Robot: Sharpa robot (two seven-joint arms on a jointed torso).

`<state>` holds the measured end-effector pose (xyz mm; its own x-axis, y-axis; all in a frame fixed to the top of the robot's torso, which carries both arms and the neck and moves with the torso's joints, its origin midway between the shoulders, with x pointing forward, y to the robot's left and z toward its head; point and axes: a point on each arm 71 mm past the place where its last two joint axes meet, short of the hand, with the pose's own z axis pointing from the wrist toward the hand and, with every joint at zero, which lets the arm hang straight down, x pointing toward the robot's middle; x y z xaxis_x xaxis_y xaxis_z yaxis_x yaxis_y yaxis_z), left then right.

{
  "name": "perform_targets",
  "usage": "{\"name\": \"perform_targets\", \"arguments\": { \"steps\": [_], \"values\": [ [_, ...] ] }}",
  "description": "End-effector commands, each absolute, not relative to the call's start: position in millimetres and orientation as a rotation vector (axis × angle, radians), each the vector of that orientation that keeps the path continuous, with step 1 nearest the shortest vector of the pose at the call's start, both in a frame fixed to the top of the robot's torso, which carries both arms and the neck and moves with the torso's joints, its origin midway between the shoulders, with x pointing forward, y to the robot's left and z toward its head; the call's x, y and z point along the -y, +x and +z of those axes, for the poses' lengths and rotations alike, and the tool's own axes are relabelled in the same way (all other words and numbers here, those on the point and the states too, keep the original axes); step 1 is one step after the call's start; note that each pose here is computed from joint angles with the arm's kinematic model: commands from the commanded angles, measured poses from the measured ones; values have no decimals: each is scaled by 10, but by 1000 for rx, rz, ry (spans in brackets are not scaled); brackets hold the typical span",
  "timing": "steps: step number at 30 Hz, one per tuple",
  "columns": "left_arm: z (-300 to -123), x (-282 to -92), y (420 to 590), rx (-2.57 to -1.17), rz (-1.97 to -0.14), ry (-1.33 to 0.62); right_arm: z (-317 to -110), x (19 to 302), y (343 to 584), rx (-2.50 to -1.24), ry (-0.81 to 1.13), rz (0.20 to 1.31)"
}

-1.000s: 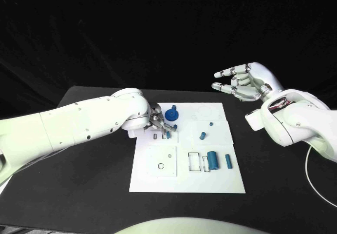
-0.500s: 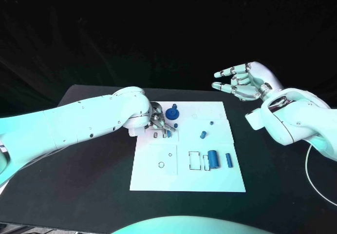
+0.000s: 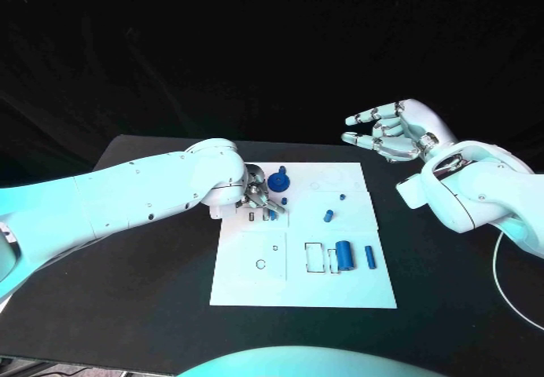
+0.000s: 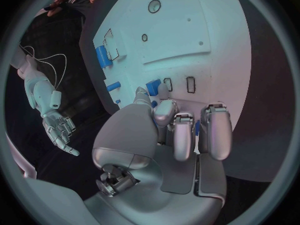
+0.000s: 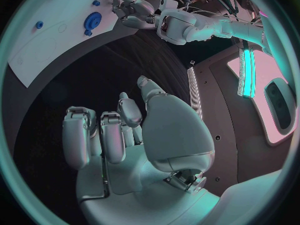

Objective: Assemble the parts on the task board

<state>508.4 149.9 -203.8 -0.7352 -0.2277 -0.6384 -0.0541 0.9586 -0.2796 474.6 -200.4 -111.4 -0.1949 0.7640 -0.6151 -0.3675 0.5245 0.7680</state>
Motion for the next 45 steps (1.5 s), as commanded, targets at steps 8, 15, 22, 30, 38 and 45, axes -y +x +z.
{"name": "perform_targets", "arguments": {
  "steps": [8, 15, 22, 30, 38, 45],
  "values": [
    [-2042, -1482, 5065, -2410, -288, -182, -1138, 1965, 4751, -1456, 348, 1066],
    [-2043, -1481, 5063, -2411, -287, -180, -1143, 1959, 4751, -1462, 347, 1067],
    [-2045, -1473, 5058, -2418, -285, -172, -1150, 1952, 4749, -1475, 343, 1069],
    [-2047, -1491, 5046, -2427, -294, -174, -1154, 1943, 4744, -1480, 332, 1069],
    [-2019, -1552, 5035, -2384, -346, -273, -1159, 1933, 4746, -1486, 326, 1066],
    [-1976, -1641, 5025, -2309, -375, -372, -1166, 1926, 4753, -1483, 327, 1063]
  ]
}}
